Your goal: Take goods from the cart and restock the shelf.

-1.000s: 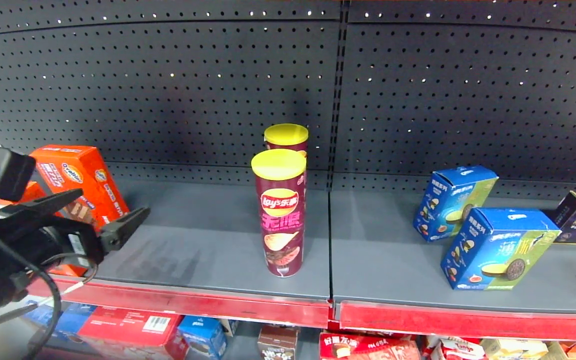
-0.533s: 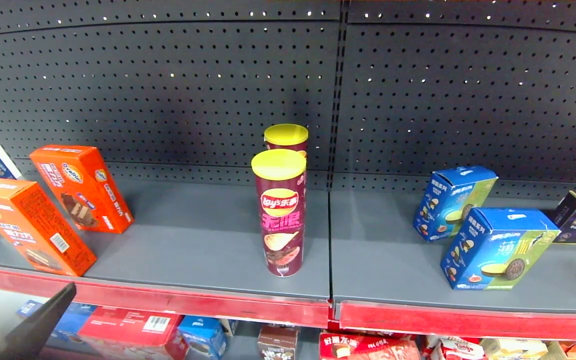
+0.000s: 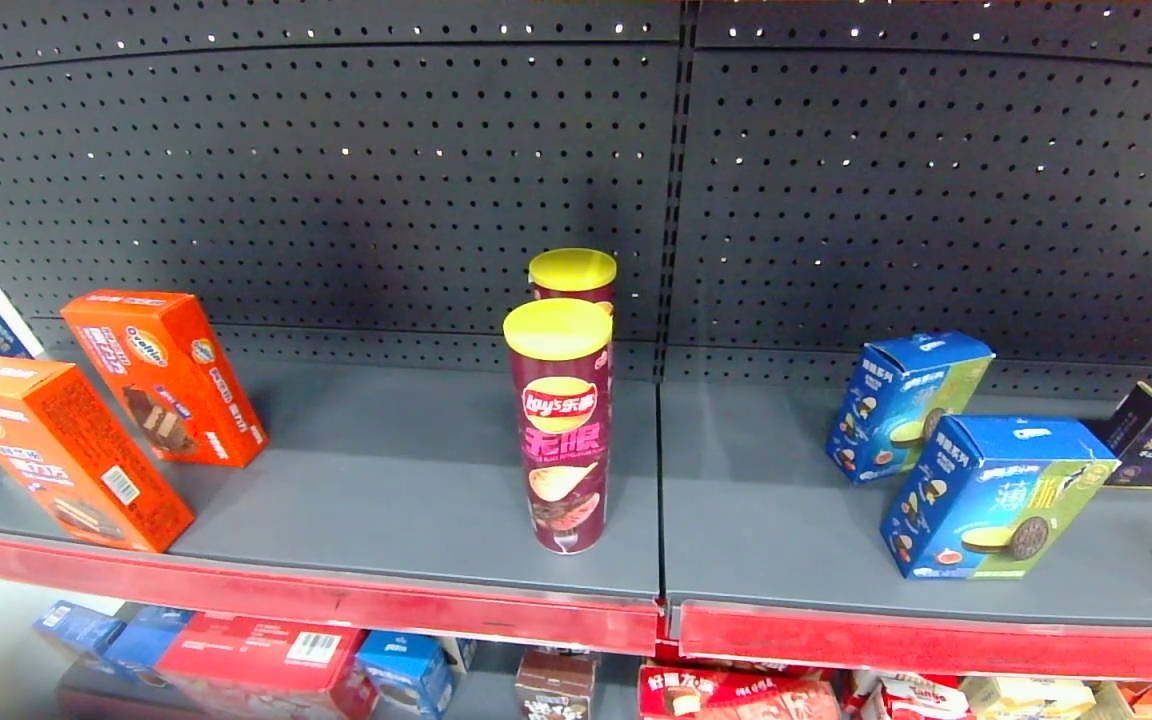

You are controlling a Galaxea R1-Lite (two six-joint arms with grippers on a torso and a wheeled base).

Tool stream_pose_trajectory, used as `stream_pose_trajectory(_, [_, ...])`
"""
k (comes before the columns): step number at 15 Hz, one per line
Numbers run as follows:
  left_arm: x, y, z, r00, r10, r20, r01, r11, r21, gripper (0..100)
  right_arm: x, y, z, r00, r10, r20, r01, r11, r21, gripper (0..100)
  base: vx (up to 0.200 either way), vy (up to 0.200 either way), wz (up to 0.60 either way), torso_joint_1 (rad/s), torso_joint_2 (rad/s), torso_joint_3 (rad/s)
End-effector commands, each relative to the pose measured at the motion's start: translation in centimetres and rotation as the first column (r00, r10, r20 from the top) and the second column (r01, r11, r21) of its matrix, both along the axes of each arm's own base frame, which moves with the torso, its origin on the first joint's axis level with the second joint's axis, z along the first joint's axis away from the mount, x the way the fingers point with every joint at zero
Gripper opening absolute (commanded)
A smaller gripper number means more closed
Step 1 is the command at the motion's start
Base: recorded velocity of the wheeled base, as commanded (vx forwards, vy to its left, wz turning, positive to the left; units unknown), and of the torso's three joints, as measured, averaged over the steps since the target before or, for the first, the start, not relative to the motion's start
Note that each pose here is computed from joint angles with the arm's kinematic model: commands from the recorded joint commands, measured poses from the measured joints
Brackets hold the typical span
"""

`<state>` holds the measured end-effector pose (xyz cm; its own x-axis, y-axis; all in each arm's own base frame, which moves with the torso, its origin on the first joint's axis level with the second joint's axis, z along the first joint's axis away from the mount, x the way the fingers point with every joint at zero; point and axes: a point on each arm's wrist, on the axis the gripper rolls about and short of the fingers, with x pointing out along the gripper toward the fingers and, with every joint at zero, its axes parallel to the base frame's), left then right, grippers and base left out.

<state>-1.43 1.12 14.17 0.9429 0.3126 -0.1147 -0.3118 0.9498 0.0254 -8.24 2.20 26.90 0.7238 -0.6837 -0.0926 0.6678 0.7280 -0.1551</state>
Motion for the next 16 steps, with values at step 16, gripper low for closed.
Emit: stream_pose_trajectory(16, [-0.5,-1.0,-5.7,0.995,-0.091,0.035,0.091,0.996,-0.001,100,-1.4,2.2,-1.3,0.988,-0.138,0.072,0.140,0.990,-0.020,100,0.000,0.000,0.00,0.000,0.00,0.000])
